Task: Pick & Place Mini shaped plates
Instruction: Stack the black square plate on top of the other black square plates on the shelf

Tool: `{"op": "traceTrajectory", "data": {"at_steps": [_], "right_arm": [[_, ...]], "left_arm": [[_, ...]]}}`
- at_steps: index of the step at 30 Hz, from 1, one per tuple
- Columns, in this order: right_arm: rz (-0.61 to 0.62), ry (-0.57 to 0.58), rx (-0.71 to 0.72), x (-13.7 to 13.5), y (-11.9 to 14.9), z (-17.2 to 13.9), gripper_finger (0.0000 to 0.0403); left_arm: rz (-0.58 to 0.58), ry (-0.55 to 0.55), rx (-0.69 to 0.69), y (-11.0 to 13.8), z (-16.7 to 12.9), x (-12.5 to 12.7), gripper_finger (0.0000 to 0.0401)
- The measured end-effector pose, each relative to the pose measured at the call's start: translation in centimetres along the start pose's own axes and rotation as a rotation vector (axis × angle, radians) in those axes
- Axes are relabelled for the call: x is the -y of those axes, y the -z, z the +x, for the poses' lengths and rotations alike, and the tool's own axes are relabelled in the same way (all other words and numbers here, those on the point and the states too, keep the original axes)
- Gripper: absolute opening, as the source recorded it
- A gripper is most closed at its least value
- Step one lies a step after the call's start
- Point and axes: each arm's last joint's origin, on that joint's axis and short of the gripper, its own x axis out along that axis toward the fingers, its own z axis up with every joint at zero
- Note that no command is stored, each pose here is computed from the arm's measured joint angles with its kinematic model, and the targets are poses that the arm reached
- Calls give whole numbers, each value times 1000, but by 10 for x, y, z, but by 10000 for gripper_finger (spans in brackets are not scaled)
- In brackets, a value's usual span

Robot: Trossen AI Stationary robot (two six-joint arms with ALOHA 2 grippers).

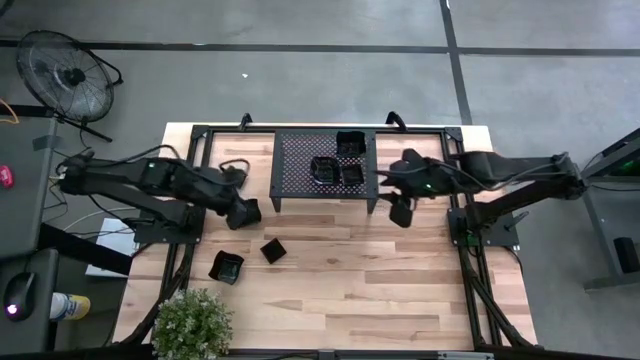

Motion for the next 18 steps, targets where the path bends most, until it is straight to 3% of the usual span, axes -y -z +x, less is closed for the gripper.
{"op": "traceTrajectory", "data": {"at_steps": [11,18], "right_arm": [[34,-69,13,-6,16,-36,147],[36,-138,37,-6,24,-57,147]], "left_arm": [[-24,-149,-224,5,62,5,108],[-53,-227,-251,8,84,4,108]]}}
